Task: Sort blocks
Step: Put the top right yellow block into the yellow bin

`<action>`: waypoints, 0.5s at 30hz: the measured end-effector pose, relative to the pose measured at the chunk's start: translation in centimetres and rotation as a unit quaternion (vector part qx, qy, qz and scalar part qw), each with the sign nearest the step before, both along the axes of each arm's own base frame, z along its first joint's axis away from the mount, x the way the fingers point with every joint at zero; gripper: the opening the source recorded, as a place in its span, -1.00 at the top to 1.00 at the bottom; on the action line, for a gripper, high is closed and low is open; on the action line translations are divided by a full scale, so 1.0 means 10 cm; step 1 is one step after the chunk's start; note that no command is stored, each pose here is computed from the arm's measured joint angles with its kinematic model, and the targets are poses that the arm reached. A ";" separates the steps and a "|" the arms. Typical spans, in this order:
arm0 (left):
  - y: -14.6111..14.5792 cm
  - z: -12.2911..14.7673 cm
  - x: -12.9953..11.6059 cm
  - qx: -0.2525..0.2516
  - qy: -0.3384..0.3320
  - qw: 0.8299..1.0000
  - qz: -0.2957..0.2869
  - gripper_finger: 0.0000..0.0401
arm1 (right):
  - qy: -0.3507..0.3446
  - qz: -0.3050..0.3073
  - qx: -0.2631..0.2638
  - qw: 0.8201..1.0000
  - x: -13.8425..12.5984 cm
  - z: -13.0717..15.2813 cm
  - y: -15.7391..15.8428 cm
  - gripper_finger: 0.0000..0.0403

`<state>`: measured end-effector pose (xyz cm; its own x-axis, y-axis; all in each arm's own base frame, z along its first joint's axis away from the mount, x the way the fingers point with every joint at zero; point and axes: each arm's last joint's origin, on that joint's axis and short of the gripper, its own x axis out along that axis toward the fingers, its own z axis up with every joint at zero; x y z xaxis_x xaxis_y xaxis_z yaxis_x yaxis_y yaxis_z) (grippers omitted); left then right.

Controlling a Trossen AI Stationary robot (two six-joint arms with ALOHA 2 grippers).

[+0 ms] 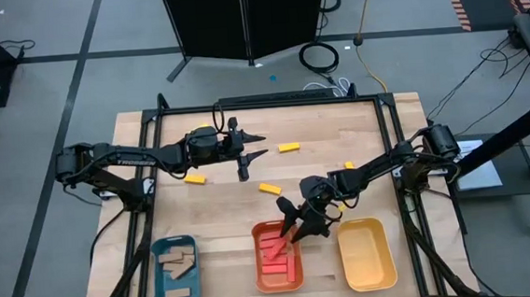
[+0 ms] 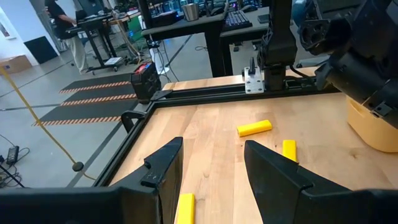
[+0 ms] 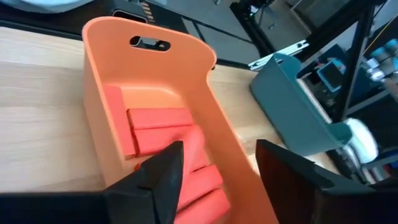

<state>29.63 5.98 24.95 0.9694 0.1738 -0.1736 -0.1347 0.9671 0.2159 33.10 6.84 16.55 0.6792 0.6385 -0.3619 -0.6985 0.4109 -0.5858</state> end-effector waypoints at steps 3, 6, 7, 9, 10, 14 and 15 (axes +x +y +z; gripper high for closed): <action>0.00 0.00 0.00 0.000 0.000 1.000 0.000 0.16 | 0.014 -0.003 0.005 1.000 -0.01 -0.02 0.00 -0.03; 0.00 0.00 0.00 0.000 0.000 1.000 0.001 0.16 | 0.022 -0.004 0.004 1.000 -0.01 -0.03 0.00 -0.05; 0.00 0.00 0.00 0.000 0.000 1.000 0.001 0.16 | 0.028 -0.005 0.002 1.000 -0.02 -0.03 0.00 -0.05; 0.00 0.00 0.00 0.001 0.000 1.000 0.001 0.16 | 0.038 -0.023 -0.011 0.999 -0.04 -0.03 -0.02 -0.04; 0.00 0.00 0.00 0.003 0.000 1.000 0.000 0.16 | 0.038 -0.039 -0.023 0.998 -0.04 -0.01 -0.03 -0.03; 0.00 -0.01 0.00 0.008 0.007 1.000 -0.001 0.16 | 0.031 -0.081 -0.050 0.995 -0.11 0.15 -0.08 -0.01; 0.00 -0.02 0.00 0.007 0.010 1.000 -0.001 0.16 | 0.028 -0.084 -0.046 0.995 -0.14 0.22 -0.09 -0.01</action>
<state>29.59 6.01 24.77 0.9659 0.1746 -0.1912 -0.1284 0.9642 0.2320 31.69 5.91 18.71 0.7511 0.4794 -0.4539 -0.6567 0.4717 -0.5884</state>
